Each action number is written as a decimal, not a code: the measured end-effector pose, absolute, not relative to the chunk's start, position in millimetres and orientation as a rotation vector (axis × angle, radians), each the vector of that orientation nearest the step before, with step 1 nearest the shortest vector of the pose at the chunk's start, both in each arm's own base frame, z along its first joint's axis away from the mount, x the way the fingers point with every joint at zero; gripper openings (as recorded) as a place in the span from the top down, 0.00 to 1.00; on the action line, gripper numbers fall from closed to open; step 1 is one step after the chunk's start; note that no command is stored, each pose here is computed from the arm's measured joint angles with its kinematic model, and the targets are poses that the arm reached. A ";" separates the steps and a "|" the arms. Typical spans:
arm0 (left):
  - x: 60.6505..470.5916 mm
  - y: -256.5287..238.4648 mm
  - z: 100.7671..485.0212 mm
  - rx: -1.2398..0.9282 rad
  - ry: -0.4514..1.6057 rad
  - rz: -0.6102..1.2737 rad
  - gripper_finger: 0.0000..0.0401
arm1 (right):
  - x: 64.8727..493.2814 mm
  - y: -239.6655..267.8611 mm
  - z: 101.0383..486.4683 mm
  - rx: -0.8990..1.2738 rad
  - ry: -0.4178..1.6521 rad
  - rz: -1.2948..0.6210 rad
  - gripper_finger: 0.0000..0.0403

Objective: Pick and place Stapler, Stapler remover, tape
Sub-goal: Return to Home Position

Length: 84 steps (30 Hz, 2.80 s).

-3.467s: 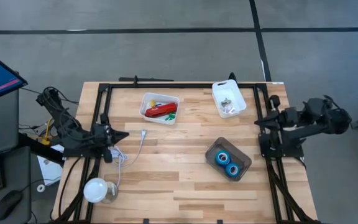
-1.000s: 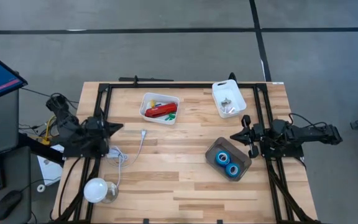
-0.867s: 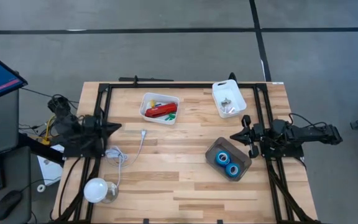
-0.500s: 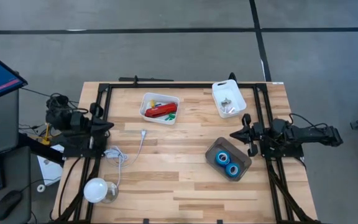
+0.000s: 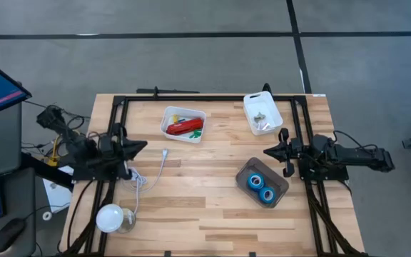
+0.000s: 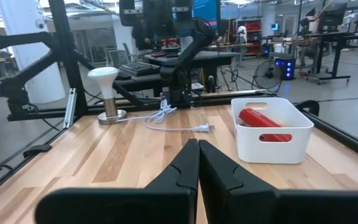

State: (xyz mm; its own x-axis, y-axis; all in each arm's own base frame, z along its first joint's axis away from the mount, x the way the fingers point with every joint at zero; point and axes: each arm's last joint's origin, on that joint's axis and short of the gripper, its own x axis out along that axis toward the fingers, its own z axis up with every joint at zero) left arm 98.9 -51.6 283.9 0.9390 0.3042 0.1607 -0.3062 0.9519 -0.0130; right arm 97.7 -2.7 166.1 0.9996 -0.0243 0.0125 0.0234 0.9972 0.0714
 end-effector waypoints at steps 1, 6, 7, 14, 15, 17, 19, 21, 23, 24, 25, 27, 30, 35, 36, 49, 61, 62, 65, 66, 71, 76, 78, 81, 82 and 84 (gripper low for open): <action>101.1 -49.5 286.3 0.018 -0.188 0.305 1.00 | 97.7 -2.9 166.1 0.075 -0.014 -0.022 1.00; 105.1 -29.9 292.7 0.048 -0.286 0.273 1.00 | 97.7 -2.5 166.4 0.097 -0.016 -0.003 1.00; 103.8 -25.8 294.1 0.052 -0.304 0.276 1.00 | 97.7 -2.5 166.4 0.103 -0.016 -0.003 1.00; 83.4 -13.3 285.9 0.045 -0.278 0.148 1.00 | 97.7 -2.4 166.4 0.102 -0.016 -0.001 1.00; 79.1 -12.0 283.0 0.032 -0.258 0.143 1.00 | 97.7 -2.4 166.4 0.098 -0.015 0.000 1.00; 70.5 -9.7 278.8 0.006 -0.242 0.126 1.00 | 97.7 -2.4 166.4 0.097 -0.015 0.000 1.00; 63.2 -8.7 275.8 0.009 -0.239 0.080 1.00 | 97.7 -2.4 166.4 0.095 -0.015 0.000 1.00; 56.4 -8.3 275.2 0.015 -0.262 0.021 1.00 | 97.7 -2.4 166.3 0.095 -0.015 0.000 1.00; 54.1 -8.7 275.3 0.019 -0.270 -0.017 1.00 | 97.7 -2.4 166.3 0.095 -0.015 0.000 1.00; 54.6 -9.1 273.8 0.030 -0.258 -0.023 1.00 | 97.7 -2.4 166.2 0.095 -0.015 0.000 1.00; 55.0 -9.5 272.1 0.045 -0.245 -0.032 1.00 | 97.7 -2.4 166.2 0.095 -0.015 0.000 1.00; 57.4 -10.6 268.2 0.064 -0.231 -0.046 1.00 | 97.7 -2.4 166.2 0.096 -0.015 -0.001 1.00; 64.7 -13.1 252.1 0.073 -0.173 -0.058 1.00 | 97.7 -2.4 166.2 0.098 -0.015 -0.001 1.00; 74.1 -16.1 230.1 0.065 -0.112 -0.065 1.00 | 97.7 -2.5 166.2 0.103 -0.015 -0.004 1.00; 75.3 -16.5 227.4 0.065 -0.110 -0.066 1.00 | 97.7 -2.5 166.2 0.103 -0.015 -0.004 1.00; 88.6 -22.5 190.3 0.029 -0.072 -0.132 1.00 | 97.7 -2.6 166.2 0.097 -0.015 -0.005 1.00; 93.8 -27.9 166.4 -0.011 -0.014 -0.258 1.00 | 97.7 -2.6 166.2 0.078 -0.015 -0.008 1.00; 93.8 -27.9 166.5 -0.019 -0.014 -0.258 1.00 | 97.7 -2.6 166.2 0.071 -0.015 -0.008 1.00; 93.9 -27.8 166.4 -0.037 -0.011 -0.257 1.00 | 97.7 -2.7 166.2 0.070 -0.015 -0.008 1.00; 94.0 -27.9 166.3 -0.037 -0.010 -0.257 1.00 | 97.7 -2.7 166.2 0.071 -0.015 -0.008 1.00; 94.7 -28.0 165.8 -0.036 -0.002 -0.255 0.99 | 97.7 -2.7 166.2 0.071 -0.015 -0.009 1.00; 95.1 -28.1 165.4 -0.035 0.003 -0.254 0.99 | 97.7 -2.6 166.2 0.071 -0.015 -0.008 1.00; 95.1 -28.1 165.4 -0.035 0.003 -0.254 0.99 | 97.7 -2.6 166.2 0.071 -0.015 -0.008 1.00; 95.1 -28.1 165.4 -0.035 0.003 -0.254 0.99 | 97.7 -2.6 166.2 0.071 -0.015 -0.008 1.00; 95.1 -28.1 165.4 -0.035 0.003 -0.254 0.99 | 97.7 -2.6 166.2 0.071 -0.015 -0.008 1.00; 95.1 -28.1 165.5 -0.035 0.003 -0.254 0.99 | 97.7 -2.6 166.2 0.071 -0.015 -0.008 1.00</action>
